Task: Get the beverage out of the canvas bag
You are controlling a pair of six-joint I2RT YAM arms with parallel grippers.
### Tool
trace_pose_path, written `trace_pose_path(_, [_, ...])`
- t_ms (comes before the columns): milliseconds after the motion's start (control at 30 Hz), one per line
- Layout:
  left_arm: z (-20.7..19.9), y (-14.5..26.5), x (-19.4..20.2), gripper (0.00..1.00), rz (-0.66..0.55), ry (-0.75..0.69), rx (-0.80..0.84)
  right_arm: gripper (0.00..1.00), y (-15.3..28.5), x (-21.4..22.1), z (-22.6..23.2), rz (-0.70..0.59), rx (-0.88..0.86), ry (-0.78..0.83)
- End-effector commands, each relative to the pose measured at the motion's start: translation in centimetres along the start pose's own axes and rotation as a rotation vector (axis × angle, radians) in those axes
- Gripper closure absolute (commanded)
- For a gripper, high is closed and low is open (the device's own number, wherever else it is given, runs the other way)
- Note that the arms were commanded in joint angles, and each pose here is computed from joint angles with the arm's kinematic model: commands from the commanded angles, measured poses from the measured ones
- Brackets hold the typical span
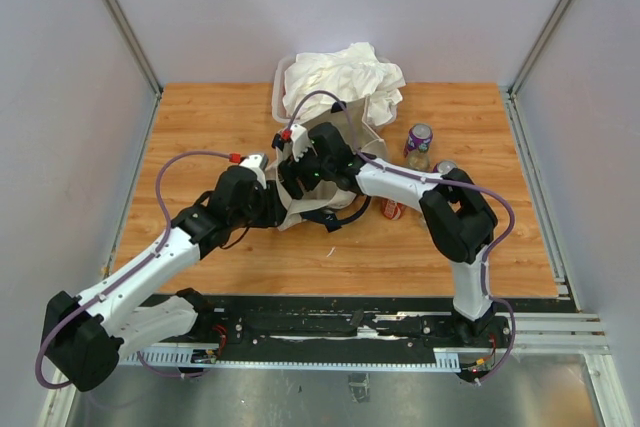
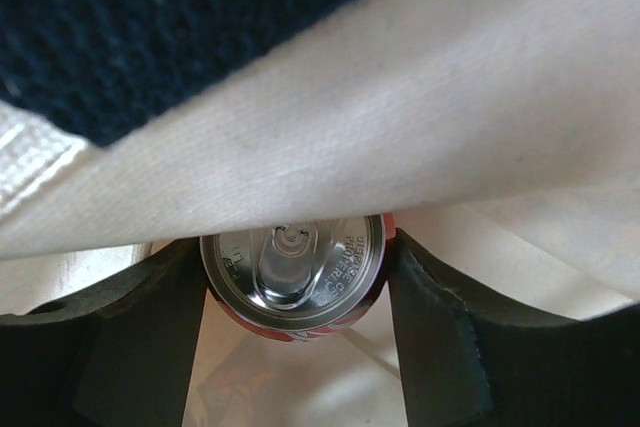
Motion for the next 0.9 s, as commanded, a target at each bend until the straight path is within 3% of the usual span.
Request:
trace_pose_path(0, [-0.1,-0.4,1.1,0.56,0.024,0.014,0.010,0.98,-0.7,6.6,-2.0,0.193,0.105,-0.034])
trace_pose_path(133, [0.0,-0.7,1.5,0.56,0.033,0.016,0.006,0.99,0.4,4.8,-1.5,0.137,0.114,-0.013])
trace_pose_path(500, [0.3,-1.5,1.8,0.56,0.027,0.018,-0.006,0.99,7.4,-5.5,1.7,-0.195,0.132,0.086])
trace_pose_path(867, [0.4,-2.1,1.3,0.55,0.011,0.012,-0.017,0.99,15.1,-10.7,4.1,-0.418,0.174,0.134])
Point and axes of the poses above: each gripper's point midway between its finger pads, its own y axis back along the fingers, its own z axis along the line the jaws close on, x = y × z, the point moved 1 cm from there along y, back along the fingers, and after that the axes turned 12 degrees about -y, right-handed, at the moved point
